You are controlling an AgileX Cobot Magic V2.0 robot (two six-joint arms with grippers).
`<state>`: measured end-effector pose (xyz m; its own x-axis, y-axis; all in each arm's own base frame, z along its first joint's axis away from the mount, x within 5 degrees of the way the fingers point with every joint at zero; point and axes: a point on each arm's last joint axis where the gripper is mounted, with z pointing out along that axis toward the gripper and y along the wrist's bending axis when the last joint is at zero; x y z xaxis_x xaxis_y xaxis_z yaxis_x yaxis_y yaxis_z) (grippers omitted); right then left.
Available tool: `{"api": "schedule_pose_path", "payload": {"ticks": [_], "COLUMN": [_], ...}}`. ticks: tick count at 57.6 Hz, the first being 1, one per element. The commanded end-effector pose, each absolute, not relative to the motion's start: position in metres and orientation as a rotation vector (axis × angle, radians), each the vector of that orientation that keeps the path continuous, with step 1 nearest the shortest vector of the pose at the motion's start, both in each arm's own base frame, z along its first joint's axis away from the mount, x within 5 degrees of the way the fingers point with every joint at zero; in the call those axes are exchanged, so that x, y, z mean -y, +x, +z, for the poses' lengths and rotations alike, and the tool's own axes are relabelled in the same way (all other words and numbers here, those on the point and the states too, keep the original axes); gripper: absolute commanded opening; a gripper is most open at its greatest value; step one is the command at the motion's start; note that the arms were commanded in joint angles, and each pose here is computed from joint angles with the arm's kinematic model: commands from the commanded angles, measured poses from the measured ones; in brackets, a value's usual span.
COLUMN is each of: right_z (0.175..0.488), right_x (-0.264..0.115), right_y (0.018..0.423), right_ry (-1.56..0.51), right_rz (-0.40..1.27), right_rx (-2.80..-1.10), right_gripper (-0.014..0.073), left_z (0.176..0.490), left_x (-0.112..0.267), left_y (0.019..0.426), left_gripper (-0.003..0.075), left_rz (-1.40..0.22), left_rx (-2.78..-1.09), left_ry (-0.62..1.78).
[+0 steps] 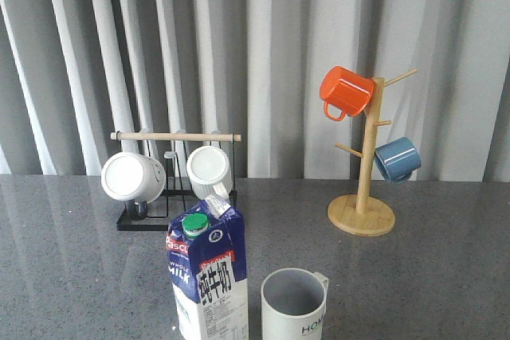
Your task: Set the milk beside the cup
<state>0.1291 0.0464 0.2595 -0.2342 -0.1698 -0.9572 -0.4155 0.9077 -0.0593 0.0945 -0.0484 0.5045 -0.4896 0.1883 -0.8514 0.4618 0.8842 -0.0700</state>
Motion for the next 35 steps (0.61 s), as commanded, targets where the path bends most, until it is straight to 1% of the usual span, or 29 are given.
{"api": "schedule_pose_path", "payload": {"ticks": [1,7,11,13,15,22,26,35], "right_z": [0.268,0.268,0.268,0.268,0.268,0.268,0.268,0.268], "right_x": [-0.045,-0.045,-0.045,-0.045,-0.045,-0.045,-0.045,-0.045], "right_y": [0.131,0.131,0.131,0.131,0.131,0.131,0.131,0.131], "right_ry": [-0.427,-0.427,-0.427,-0.428,-0.428,-0.428,-0.428,-0.428], "right_rz": [0.222,0.222,0.222,0.221,0.221,0.221,0.221,0.221], "right_rx": [-1.785,-1.785,-1.785,-1.785,-1.785,-1.785,-1.785,-1.785], "right_gripper": [-0.0009,-0.0009,-0.0009,-0.0009,-0.0009,-0.0009,-0.0009,-0.0009], "left_z": [0.511,0.496,0.477,0.461,0.452,0.397,0.365,0.298], "left_x": [0.046,0.042,0.039,0.038,0.037,0.033,0.031,0.024], "left_y": [0.087,0.092,0.098,0.103,0.105,0.112,0.108,0.094], "left_gripper": [-0.0008,-0.0008,-0.0008,-0.0008,-0.0008,-0.0008,-0.0008,-0.0007], "left_rz": [-0.395,-0.316,-0.252,-0.218,-0.201,-0.11,-0.094,-0.083], "left_rx": [-2.021,-2.004,-1.961,-1.949,-1.903,-1.747,-1.631,-1.462], "left_ry": [0.41,0.398,0.375,0.37,0.362,0.358,0.351,0.291]}}
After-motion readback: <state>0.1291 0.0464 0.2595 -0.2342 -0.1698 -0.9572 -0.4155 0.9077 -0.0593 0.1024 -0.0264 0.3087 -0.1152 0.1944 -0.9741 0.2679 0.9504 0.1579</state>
